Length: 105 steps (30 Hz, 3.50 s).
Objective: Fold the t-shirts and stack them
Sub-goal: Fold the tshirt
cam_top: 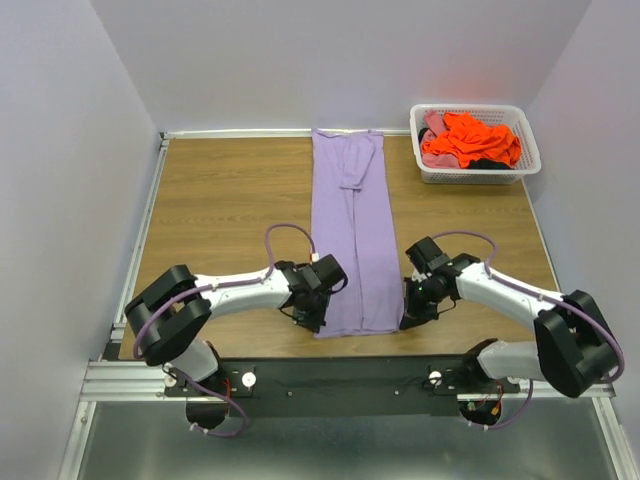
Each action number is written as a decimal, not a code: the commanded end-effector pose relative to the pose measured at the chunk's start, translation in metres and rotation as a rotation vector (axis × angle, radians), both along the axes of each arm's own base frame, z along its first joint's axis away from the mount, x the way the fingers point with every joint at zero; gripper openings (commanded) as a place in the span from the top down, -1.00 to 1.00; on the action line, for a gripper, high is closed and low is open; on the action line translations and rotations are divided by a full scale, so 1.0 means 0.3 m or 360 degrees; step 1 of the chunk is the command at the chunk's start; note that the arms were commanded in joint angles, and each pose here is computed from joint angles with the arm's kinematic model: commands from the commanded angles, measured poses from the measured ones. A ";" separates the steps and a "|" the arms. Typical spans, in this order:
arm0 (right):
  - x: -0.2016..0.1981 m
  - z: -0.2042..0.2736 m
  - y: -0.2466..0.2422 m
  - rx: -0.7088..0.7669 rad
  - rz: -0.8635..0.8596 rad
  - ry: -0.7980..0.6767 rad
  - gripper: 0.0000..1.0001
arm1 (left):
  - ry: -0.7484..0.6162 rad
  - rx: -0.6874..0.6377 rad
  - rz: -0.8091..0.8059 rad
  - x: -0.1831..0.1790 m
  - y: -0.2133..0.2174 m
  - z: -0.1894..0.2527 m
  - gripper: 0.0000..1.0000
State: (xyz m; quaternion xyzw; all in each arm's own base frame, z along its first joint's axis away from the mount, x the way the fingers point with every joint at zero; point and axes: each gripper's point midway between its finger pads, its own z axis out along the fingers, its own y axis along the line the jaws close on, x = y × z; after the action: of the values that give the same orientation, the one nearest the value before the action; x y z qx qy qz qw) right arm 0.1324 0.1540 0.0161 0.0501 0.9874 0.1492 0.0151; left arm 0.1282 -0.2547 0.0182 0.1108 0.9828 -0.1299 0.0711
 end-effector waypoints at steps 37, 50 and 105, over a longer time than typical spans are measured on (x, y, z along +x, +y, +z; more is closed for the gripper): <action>0.784 0.256 -0.066 -0.0478 -0.0042 -0.0803 0.99 | -0.0672 0.0062 0.0340 0.827 0.182 0.220 1.00; 0.924 0.183 -0.065 -0.0500 -0.0063 -0.0807 0.99 | -0.0737 0.0079 0.0368 0.981 0.192 0.191 1.00; 1.023 0.194 -0.017 -0.0412 -0.0055 -0.0919 0.35 | -0.0888 0.0093 0.0421 1.083 0.241 0.202 0.04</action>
State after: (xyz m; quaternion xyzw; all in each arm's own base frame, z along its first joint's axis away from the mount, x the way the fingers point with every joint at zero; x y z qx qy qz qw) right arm 0.4379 0.1475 0.0464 0.0272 0.9605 0.0153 0.2764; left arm 0.4512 -0.1923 0.0456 0.0261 0.9439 -0.0658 0.3224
